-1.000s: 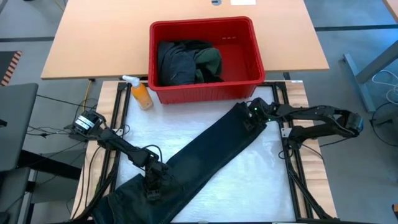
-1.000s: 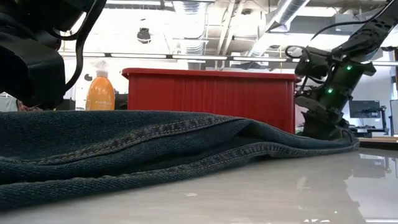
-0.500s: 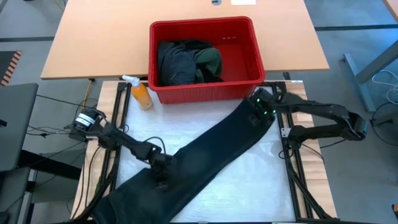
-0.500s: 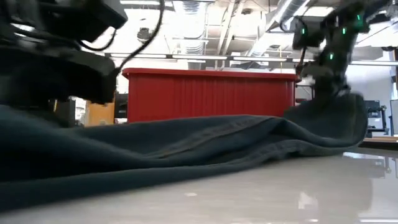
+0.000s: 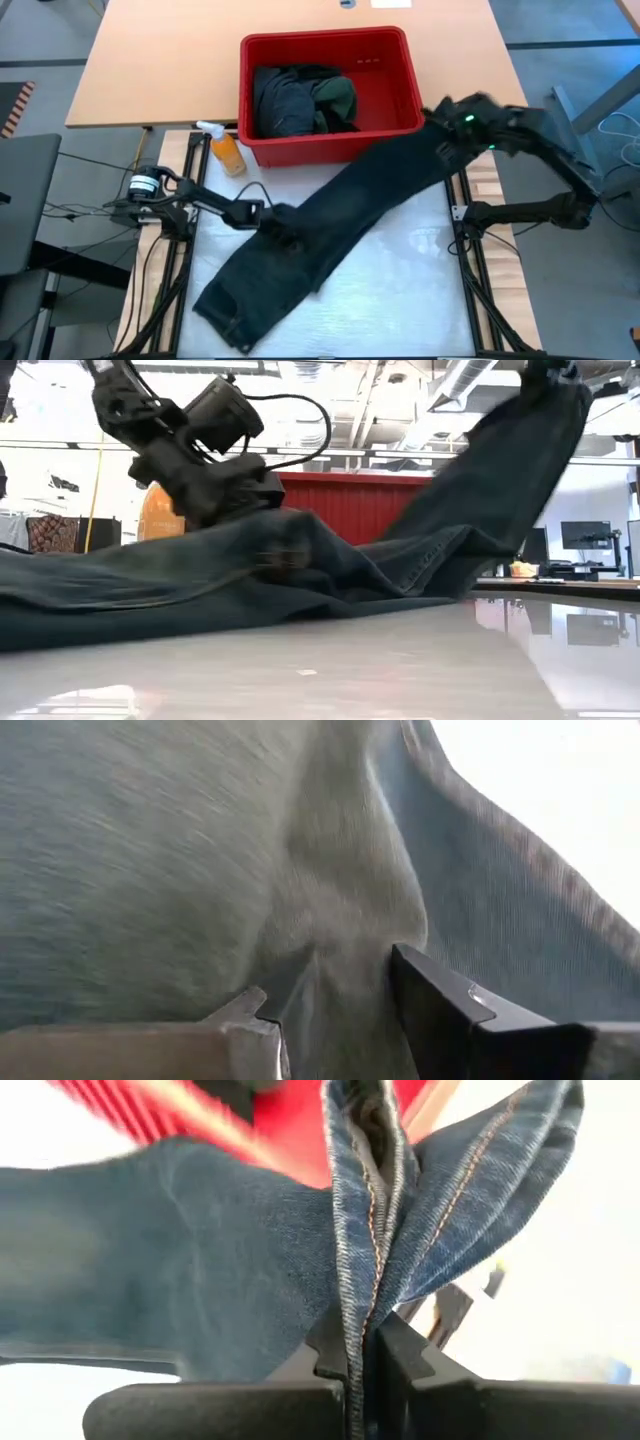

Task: Fold Laundry from Bin
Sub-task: Fold the blue pants

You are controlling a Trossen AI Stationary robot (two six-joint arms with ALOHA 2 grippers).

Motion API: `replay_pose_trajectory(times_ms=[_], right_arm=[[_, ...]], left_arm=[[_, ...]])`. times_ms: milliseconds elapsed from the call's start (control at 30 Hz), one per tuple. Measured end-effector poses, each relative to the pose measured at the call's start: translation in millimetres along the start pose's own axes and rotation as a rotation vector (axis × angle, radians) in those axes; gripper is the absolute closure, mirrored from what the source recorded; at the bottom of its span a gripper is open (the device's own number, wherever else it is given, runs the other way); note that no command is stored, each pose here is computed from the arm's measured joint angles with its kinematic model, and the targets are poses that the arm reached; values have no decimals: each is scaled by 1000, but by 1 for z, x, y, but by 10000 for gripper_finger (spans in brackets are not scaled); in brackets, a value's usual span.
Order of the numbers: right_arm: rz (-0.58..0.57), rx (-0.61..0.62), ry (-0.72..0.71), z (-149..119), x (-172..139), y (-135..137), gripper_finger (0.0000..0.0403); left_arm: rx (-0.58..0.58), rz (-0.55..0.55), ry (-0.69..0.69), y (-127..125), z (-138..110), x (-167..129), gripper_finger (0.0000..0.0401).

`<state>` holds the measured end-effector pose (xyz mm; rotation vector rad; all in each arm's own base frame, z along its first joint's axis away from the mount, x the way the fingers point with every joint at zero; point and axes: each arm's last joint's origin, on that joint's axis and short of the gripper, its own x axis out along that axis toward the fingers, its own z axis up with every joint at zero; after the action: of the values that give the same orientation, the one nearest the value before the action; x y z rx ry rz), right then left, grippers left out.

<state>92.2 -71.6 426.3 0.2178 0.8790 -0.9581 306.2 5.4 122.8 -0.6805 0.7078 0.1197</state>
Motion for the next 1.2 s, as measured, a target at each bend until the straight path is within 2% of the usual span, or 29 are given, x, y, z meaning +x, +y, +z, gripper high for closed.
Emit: replay_pose_trajectory(times_ms=[100,233,300,433,567,700,833,933,1000,1100,1200], right_arm=[[68,5,-92,7,-26,-8,366],[124,27,-173,12,-48,-15,366],[135,36,-200,12,-56,-18,366],[173,33,-243,13,-67,-21,364],[239,29,-306,18,-78,-23,363],[294,30,-370,25,-89,-25,363],[370,33,-430,32,-104,-28,362],[429,52,-474,38,-116,-30,362],[465,57,-504,42,-123,-32,362],[527,79,-527,46,-132,-33,362],[600,92,-524,48,-137,-33,361]], left_arm=[[-37,-47,-59,9,16,-3,278],[-12,-240,31,6,27,-5,278],[33,-298,51,-3,29,-5,278],[149,-287,-8,-22,36,-2,278],[231,-237,-98,-35,54,11,278],[291,-148,-197,-44,76,32,278],[342,-106,-216,-50,95,62,278],[376,-144,-212,-56,109,91,278],[385,-210,-200,-61,119,114,278],[346,-286,-152,-69,130,144,278],[322,-324,-125,-78,143,161,278]])
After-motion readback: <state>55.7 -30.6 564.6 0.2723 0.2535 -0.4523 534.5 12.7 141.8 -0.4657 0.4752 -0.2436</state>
